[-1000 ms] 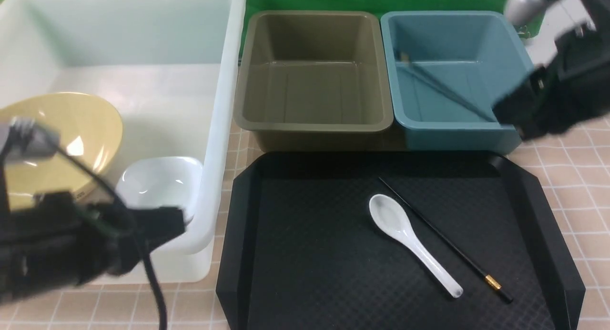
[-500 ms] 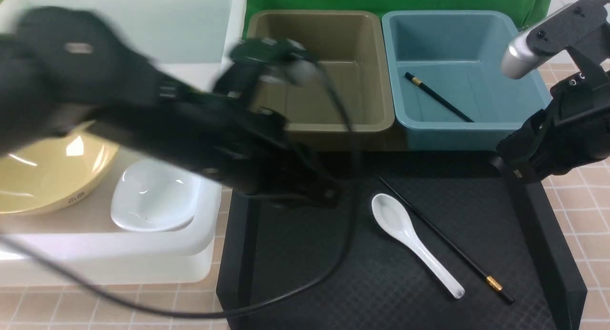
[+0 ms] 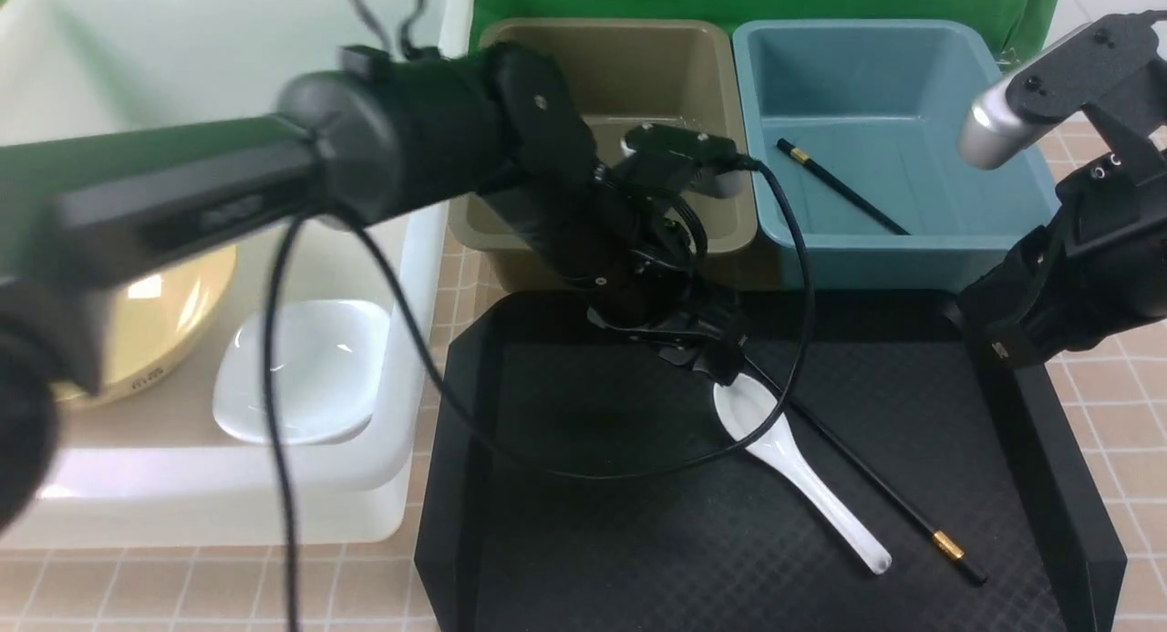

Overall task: On brown table put chopsticks spoon bowls plates into blue grey white boxes.
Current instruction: 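Pick up the spoon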

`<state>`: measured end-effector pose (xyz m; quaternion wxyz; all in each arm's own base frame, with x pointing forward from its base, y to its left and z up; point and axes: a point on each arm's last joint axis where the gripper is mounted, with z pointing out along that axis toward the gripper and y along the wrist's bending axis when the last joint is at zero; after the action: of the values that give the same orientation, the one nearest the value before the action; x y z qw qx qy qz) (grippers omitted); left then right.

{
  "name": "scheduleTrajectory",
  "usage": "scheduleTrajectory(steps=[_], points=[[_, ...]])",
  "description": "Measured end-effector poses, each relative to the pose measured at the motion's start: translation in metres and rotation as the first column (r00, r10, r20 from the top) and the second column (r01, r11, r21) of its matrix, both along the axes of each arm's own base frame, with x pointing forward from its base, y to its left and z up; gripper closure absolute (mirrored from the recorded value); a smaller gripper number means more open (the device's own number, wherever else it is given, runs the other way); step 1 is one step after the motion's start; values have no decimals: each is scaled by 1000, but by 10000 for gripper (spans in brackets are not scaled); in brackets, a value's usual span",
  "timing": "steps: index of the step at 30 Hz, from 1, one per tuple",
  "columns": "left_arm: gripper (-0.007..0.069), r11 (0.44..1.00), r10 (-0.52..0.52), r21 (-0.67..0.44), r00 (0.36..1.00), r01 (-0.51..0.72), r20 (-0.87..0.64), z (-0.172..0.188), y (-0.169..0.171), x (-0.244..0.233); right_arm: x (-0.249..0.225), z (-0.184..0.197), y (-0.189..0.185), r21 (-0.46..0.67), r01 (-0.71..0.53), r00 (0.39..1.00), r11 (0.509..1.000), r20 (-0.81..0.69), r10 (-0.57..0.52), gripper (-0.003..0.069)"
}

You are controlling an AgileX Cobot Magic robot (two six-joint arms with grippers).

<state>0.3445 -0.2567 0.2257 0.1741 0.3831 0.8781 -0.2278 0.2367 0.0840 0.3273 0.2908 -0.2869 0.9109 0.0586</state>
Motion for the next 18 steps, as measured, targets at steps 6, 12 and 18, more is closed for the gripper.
scheduleTrajectory(steps=[6,12,18], points=[[180,998,-38,39,999,38,-13,-36,-13,22,-1,0,0,-3,-2,1000,1000,-9,2,486],[217,996,-64,64,995,69,-83,-54,-16,24,-1,-1,0,-5,-4,1000,1000,-9,4,486],[496,996,-61,60,994,67,-93,-57,-17,24,-1,-1,0,-6,-5,1000,1000,-9,5,482]])
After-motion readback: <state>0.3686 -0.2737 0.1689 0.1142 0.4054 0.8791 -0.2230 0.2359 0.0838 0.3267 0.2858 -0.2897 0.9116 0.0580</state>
